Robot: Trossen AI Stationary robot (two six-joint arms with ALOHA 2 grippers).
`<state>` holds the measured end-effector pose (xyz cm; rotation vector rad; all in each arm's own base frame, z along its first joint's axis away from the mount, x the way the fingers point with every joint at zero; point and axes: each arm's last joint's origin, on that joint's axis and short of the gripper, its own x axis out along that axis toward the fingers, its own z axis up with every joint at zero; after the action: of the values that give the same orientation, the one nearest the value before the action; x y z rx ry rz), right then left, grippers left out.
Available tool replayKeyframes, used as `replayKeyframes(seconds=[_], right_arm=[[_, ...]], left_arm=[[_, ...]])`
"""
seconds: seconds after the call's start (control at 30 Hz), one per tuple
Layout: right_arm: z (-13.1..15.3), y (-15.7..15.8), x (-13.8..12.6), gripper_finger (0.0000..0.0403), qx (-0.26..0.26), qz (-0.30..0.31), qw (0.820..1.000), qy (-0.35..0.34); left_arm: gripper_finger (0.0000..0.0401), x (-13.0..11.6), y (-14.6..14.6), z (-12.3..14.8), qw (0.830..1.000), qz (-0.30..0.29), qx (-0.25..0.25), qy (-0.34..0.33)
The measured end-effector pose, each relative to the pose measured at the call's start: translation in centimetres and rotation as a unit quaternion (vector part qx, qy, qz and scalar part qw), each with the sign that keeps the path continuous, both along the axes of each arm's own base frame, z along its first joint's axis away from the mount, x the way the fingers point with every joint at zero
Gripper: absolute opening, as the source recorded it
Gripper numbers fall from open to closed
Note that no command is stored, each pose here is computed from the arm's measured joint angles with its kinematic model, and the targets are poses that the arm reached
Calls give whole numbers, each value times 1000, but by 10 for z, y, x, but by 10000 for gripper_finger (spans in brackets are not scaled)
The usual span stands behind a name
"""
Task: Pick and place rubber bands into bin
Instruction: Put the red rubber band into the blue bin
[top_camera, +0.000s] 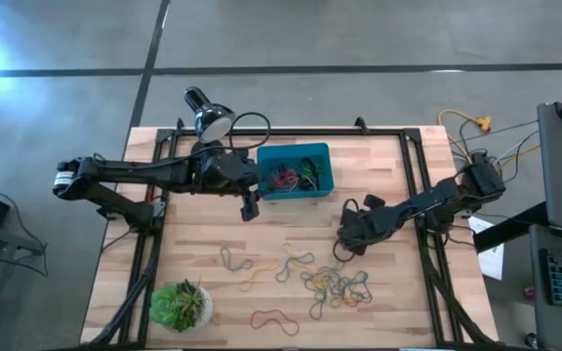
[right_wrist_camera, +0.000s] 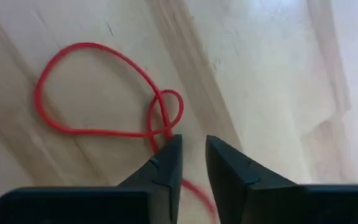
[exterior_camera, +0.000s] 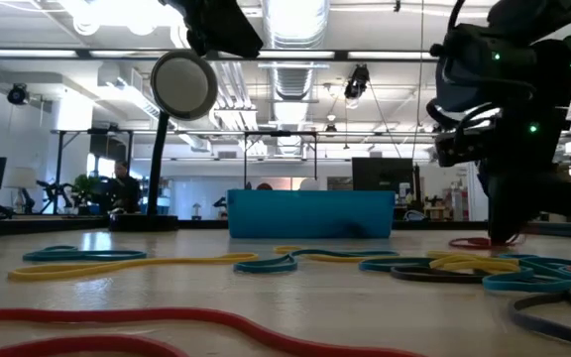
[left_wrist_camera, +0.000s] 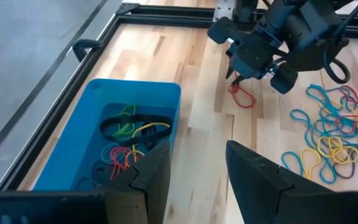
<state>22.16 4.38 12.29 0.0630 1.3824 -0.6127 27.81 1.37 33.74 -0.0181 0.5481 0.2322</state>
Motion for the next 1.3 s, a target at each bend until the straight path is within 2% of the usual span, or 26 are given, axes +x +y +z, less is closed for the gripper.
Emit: replayKeyframes(seconds=[0.13,0.27,0.37,0.57,0.83,0.97,1.07,1.17,1.3], right_arm=[[-8,3,-7,22,29,5,1000,-8],[-2,12,-10,9,32,26,999,-33],[12,20,-12,8,53,52,995,-68],[50,28,-23,8,67,122,975,-175],[89,21,-40,8,60,120,951,-280],[78,18,-46,10,67,128,955,-260],[63,16,-48,25,104,128,955,-247],[48,14,-49,53,140,119,951,-250],[40,11,-50,100,148,102,948,-264]], left_arm=[[139,0,-1,0,1000,-2,0,-3],[139,0,-4,0,1000,-6,-1,-3],[139,0,-6,0,1000,-9,-2,-3],[139,0,-6,0,1000,-9,-2,-3],[139,1,-5,1,1000,-8,1,-6],[139,1,-5,1,1000,-8,2,-6],[139,1,-5,1,1000,-7,2,-6],[139,1,-5,1,1000,-7,2,-8],[139,1,-5,1,1000,-6,2,-10]])
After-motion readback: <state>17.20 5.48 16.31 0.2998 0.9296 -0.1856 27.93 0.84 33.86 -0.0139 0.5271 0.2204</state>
